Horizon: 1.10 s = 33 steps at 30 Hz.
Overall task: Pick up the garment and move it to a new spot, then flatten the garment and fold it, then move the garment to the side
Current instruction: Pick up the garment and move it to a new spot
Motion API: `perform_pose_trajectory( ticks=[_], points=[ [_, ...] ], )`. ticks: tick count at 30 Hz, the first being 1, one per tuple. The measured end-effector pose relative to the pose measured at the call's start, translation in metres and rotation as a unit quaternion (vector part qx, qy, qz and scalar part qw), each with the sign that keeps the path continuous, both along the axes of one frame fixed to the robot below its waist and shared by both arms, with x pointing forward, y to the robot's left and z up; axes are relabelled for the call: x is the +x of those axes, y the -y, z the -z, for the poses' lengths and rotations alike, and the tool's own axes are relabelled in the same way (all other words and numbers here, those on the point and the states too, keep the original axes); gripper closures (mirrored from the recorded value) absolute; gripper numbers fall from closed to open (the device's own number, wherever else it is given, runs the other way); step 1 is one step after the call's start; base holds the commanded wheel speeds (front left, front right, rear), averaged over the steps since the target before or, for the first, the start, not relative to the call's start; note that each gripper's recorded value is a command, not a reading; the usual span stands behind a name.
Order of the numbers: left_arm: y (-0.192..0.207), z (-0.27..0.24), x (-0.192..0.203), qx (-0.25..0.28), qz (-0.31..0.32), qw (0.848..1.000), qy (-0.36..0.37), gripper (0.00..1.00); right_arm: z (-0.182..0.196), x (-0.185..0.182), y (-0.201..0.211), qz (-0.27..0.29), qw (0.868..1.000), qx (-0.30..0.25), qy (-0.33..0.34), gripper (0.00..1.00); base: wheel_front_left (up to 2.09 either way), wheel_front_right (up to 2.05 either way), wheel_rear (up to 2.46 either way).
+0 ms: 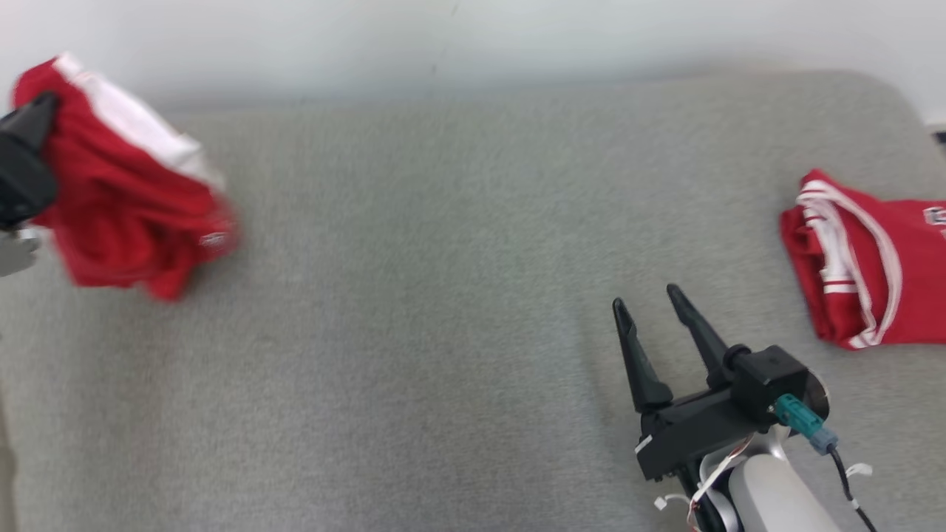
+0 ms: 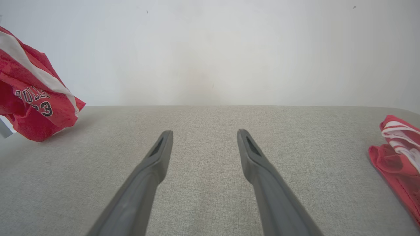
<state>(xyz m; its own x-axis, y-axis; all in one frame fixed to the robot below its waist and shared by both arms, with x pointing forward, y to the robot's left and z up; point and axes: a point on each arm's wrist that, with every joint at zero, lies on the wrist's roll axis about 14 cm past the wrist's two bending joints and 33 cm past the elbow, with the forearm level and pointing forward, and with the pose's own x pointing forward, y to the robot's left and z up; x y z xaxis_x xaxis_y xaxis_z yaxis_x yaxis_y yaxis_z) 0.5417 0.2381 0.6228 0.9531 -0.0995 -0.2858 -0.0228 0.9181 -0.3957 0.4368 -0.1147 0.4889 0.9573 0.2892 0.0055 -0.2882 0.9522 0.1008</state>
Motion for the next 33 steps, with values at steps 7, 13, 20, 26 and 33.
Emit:
perform_pose_trajectory(
  ticks=[7, 13, 20, 26, 33],
  points=[
    [0.094, -0.064, -0.016, -0.03, 0.116, 0.989, 0.081, 1.0, -0.025, -0.023, 0.021, 0.034, 0.999, 0.009, 0.029, 0.0, 0.0, 0.0, 0.0],
    [0.177, -0.072, -0.026, -0.046, 0.216, 0.97, 0.099, 1.0, -0.034, -0.041, 0.053, 0.08, 0.996, 0.01, 0.041, 0.0, 0.0, 0.0, 0.0],
    [0.257, -0.052, -0.034, -0.08, 0.302, 0.946, 0.085, 1.0, -0.035, -0.055, 0.084, 0.128, 0.991, 0.009, 0.042, 0.0, 0.0, 0.0, 0.0],
    [0.282, -0.011, -0.026, -0.108, 0.314, 0.942, 0.049, 1.0, -0.026, -0.058, 0.1, 0.153, 0.988, 0.007, 0.03, 0.0, 0.0, 0.0, 0.0],
    [0.269, 0.087, -0.025, -0.119, 0.273, 0.953, -0.051, 1.0, -0.015, -0.056, 0.104, 0.161, 0.987, 0.005, 0.015, 0.0, 0.0, 0.0, 0.0]
  ],
)
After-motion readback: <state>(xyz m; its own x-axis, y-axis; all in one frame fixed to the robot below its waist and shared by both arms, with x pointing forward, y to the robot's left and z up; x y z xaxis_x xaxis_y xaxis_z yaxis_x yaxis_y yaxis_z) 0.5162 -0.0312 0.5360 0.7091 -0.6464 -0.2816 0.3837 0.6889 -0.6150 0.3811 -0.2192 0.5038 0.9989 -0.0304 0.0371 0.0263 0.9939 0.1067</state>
